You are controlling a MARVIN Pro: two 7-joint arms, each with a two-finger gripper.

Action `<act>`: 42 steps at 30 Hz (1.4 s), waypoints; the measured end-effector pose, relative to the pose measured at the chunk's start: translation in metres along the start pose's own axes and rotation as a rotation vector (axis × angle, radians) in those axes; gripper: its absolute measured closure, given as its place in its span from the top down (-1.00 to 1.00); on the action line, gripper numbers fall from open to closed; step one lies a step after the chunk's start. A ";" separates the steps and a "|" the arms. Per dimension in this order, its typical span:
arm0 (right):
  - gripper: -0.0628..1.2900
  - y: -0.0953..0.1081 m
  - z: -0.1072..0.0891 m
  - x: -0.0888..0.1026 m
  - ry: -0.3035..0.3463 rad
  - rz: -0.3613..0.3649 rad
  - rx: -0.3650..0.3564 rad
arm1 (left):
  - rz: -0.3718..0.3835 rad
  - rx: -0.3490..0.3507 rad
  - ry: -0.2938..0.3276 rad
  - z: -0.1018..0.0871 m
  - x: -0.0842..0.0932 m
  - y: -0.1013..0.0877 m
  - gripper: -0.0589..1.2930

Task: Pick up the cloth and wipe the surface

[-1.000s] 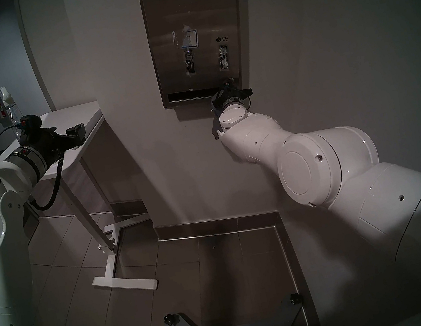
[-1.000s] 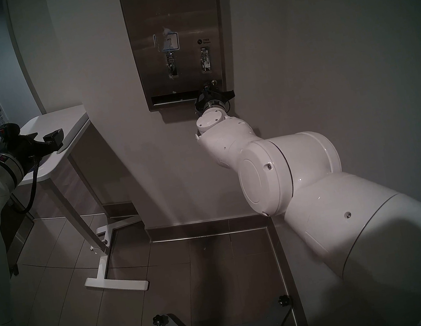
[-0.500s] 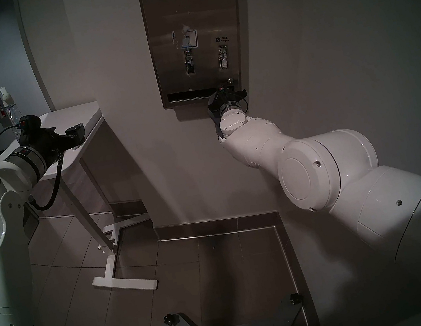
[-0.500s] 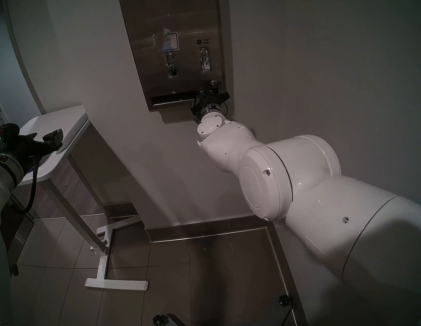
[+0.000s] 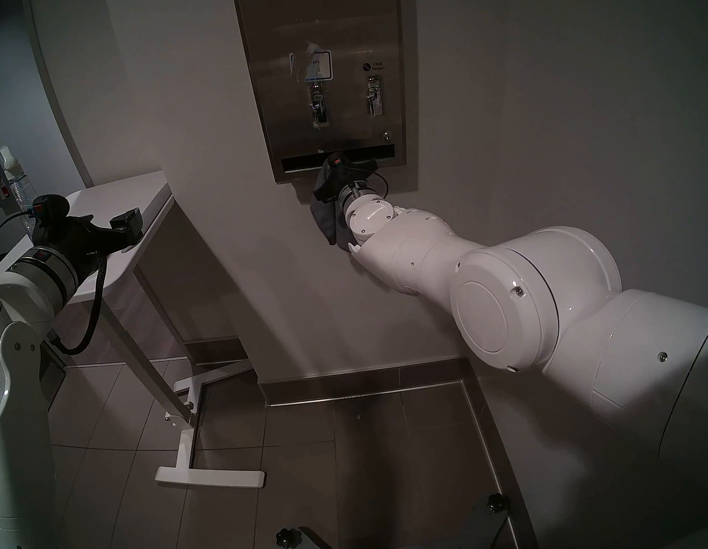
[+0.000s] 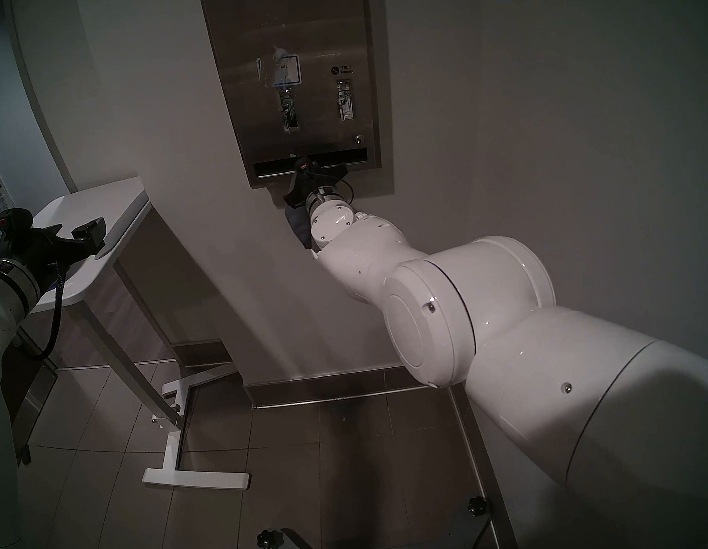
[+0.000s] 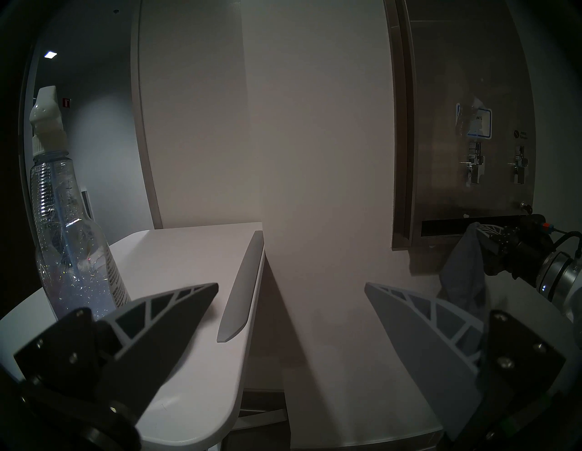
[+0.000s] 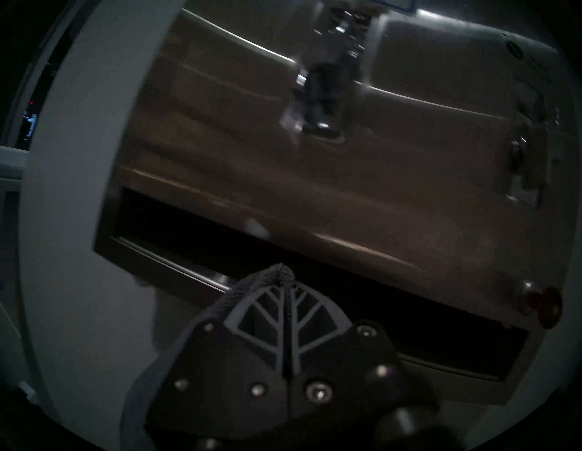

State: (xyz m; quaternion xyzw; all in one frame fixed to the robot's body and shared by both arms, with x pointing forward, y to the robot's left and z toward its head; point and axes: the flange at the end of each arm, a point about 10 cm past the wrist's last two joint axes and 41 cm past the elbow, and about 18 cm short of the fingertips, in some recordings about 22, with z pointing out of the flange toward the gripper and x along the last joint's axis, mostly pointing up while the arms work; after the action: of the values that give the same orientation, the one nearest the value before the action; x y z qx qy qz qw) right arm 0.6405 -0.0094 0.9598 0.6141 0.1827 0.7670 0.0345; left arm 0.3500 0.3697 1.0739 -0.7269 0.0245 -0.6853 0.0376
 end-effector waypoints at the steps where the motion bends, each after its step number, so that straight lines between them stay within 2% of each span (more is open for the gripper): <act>1: -0.96 -0.002 0.000 0.001 0.005 0.002 0.006 | 0.000 0.000 0.000 0.000 0.000 0.000 0.95; 10: -0.96 -0.013 0.006 0.027 0.089 0.027 0.058 | 0.000 0.001 -0.003 0.000 -0.001 0.000 0.95; 22: -0.96 -0.005 0.017 0.065 0.211 0.076 0.072 | 0.000 0.003 -0.007 0.000 -0.002 0.000 0.95; 36: -0.96 -0.003 0.018 0.078 0.278 0.118 0.103 | 0.001 0.005 -0.009 0.000 -0.002 0.000 0.95; 42: -0.96 -0.015 0.015 0.079 0.290 0.121 0.167 | 0.001 0.006 -0.010 0.000 -0.003 0.000 0.95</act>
State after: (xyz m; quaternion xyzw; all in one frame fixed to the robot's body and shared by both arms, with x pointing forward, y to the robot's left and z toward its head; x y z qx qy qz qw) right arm 0.6335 0.0303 1.0308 0.5077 0.2112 0.8304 -0.0896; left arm 0.3502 0.3700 1.0712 -0.7303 0.0226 -0.6815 0.0401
